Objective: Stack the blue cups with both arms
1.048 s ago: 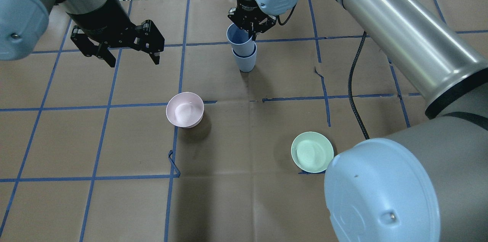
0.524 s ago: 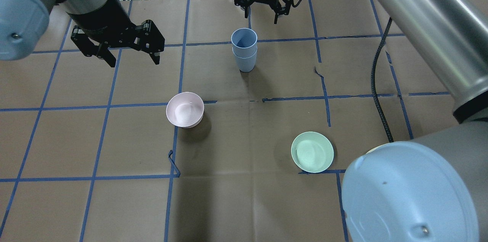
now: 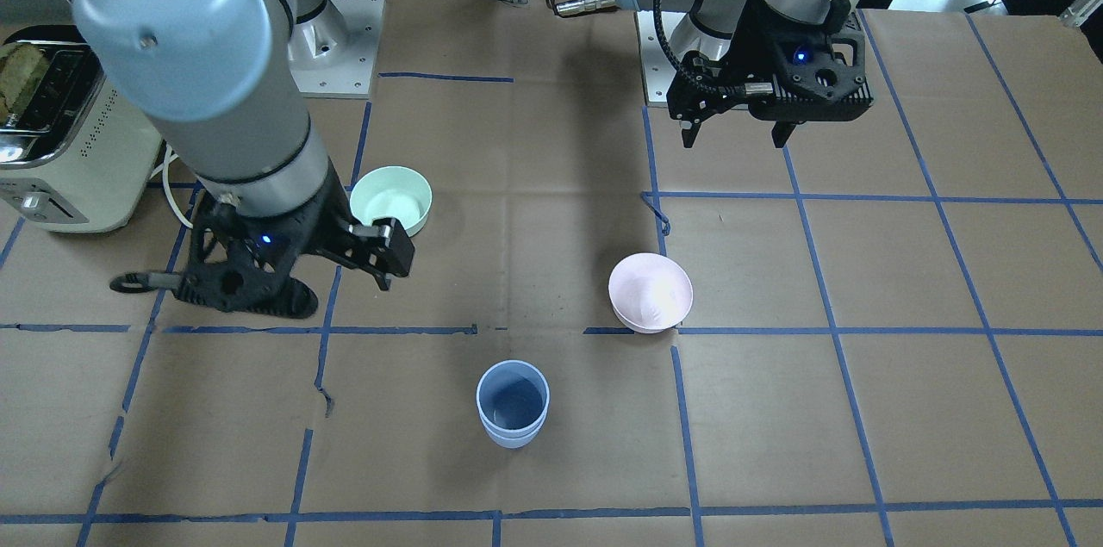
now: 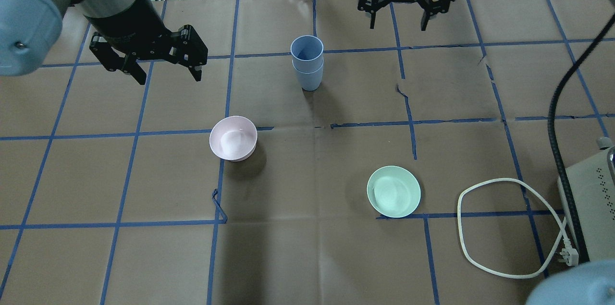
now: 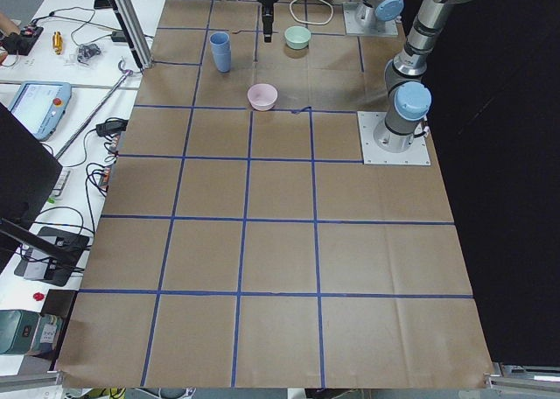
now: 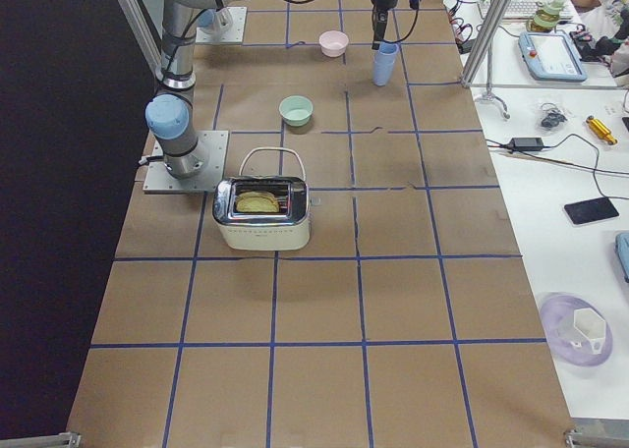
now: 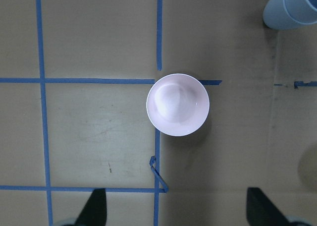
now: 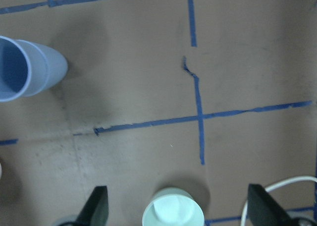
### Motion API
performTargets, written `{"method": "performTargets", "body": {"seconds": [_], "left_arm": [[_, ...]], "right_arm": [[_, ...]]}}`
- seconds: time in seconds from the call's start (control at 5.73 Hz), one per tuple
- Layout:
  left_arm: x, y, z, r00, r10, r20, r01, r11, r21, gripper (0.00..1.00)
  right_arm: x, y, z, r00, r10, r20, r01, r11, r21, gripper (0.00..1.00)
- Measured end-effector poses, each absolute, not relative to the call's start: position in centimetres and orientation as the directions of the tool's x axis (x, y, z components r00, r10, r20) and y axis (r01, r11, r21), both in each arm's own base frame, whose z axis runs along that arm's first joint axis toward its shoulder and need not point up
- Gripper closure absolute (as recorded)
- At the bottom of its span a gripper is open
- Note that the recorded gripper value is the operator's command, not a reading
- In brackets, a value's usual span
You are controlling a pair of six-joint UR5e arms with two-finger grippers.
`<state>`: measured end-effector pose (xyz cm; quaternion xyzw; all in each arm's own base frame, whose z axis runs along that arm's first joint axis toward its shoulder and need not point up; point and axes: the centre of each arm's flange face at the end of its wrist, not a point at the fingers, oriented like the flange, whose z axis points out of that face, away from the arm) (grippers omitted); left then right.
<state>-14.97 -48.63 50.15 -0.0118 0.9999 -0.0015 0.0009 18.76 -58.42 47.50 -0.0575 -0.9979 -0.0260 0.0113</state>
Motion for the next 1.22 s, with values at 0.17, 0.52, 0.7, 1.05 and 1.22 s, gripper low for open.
{"method": "performTargets", "body": {"seconds": [0.17,0.52,0.7,1.05,1.22], "left_arm": [[-15.0,-48.6,50.1,-1.0,-0.023,-0.002,-0.023,1.0,-0.003,0.01],[-15.0,-48.8,49.8,-1.0,-0.023,-0.002,-0.023,1.0,0.001,0.01],[-15.0,-48.8,49.8,-1.0,-0.023,-0.002,-0.023,1.0,0.002,0.01],[-15.0,-48.8,49.8,-1.0,-0.022,-0.002,-0.022,1.0,0.002,0.01],[-15.0,-48.8,49.8,-1.0,-0.022,-0.002,-0.022,1.0,0.002,0.01]], "right_arm": [[15.7,-54.4,48.3,-0.993,0.115,0.031,0.117,0.992,0.051,0.0],[13.4,-50.3,48.3,-0.991,0.132,0.029,0.133,0.99,0.048,0.0],[13.2,-50.1,48.3,-0.991,0.133,0.027,0.134,0.99,0.039,0.0],[13.2,-50.0,48.3,-0.991,0.134,0.026,0.135,0.99,0.036,0.0],[13.2,-50.0,48.2,-0.99,0.135,0.026,0.136,0.99,0.036,0.0]]}}
